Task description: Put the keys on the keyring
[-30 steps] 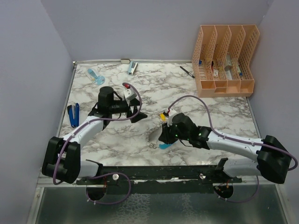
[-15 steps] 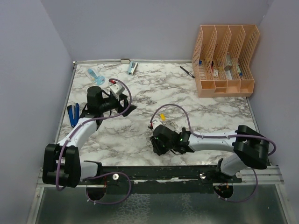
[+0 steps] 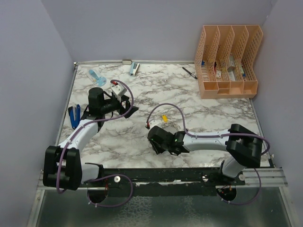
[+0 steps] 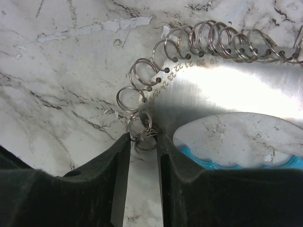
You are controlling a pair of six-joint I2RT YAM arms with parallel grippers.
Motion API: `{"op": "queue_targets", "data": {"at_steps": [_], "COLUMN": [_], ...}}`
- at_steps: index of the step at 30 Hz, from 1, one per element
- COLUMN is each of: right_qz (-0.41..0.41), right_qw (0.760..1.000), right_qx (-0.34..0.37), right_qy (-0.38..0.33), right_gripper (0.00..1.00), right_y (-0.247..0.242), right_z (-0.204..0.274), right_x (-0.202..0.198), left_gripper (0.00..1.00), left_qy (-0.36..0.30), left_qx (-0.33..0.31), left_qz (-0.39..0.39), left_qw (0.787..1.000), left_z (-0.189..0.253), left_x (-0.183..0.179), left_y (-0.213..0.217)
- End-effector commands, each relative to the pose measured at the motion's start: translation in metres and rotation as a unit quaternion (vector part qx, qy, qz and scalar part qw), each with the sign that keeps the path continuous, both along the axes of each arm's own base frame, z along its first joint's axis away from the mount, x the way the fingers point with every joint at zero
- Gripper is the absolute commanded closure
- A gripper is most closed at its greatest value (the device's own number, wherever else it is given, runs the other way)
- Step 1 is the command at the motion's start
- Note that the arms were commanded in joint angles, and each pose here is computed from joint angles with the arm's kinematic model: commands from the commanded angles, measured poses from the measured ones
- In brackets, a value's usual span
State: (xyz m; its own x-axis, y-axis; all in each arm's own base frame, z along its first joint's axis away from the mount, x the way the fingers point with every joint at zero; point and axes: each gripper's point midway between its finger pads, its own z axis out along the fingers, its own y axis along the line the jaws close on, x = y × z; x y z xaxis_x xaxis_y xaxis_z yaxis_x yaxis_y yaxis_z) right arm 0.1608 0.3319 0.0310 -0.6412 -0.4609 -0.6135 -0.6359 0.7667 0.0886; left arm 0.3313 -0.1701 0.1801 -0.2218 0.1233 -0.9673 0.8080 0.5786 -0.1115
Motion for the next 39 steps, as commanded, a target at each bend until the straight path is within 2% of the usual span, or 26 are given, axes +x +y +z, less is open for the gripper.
{"op": "queue_targets", "data": {"at_steps": [1, 5, 10, 14, 23, 29, 34, 37, 39], "right_qz": [-0.015, -0.022, -0.042, -0.055, -0.029, 0.035, 0.074, 0.064, 0.057], "right_qw": [0.999, 0.998, 0.998, 0.997, 0.995, 0.985, 0.977, 0.976, 0.975], "right_qx": [-0.037, -0.048, -0.044, -0.036, 0.070, 0.155, 0.190, 0.196, 0.200], "right_qy": [-0.025, -0.022, -0.030, -0.040, -0.067, -0.068, -0.063, -0.070, -0.078], "right_gripper": [0.72, 0.76, 0.92, 0.99, 0.99, 0.99, 0.99, 0.99, 0.99], "right_y": [-0.008, -0.016, -0.029, -0.040, -0.038, -0.012, 0.006, 0.008, 0.009], "right_z": [-0.004, -0.009, -0.004, 0.003, 0.054, 0.097, 0.116, 0.121, 0.125], "right_x": [0.010, 0.008, 0.008, 0.007, 0.000, -0.013, -0.021, -0.016, -0.013], "left_gripper": [0.17, 0.17, 0.17, 0.17, 0.17, 0.17, 0.16, 0.11, 0.04], "left_qy": [-0.003, -0.004, -0.003, -0.002, -0.001, 0.014, 0.029, 0.020, 0.010], "left_qx": [0.000, -0.002, -0.005, -0.007, -0.013, -0.048, -0.069, -0.050, -0.028], "left_qz": [0.007, 0.000, -0.009, -0.019, -0.067, -0.170, -0.236, -0.259, -0.282], "left_qw": [1.000, 1.000, 1.000, 1.000, 0.998, 0.984, 0.969, 0.964, 0.959], "left_z": [0.003, 0.005, 0.006, 0.006, 0.009, 0.028, 0.051, 0.052, 0.047], "left_x": [0.001, -0.001, -0.005, -0.008, -0.027, -0.063, -0.090, -0.100, -0.110], "left_y": [0.003, 0.002, 0.000, -0.002, -0.020, -0.053, -0.069, -0.071, -0.071]}}
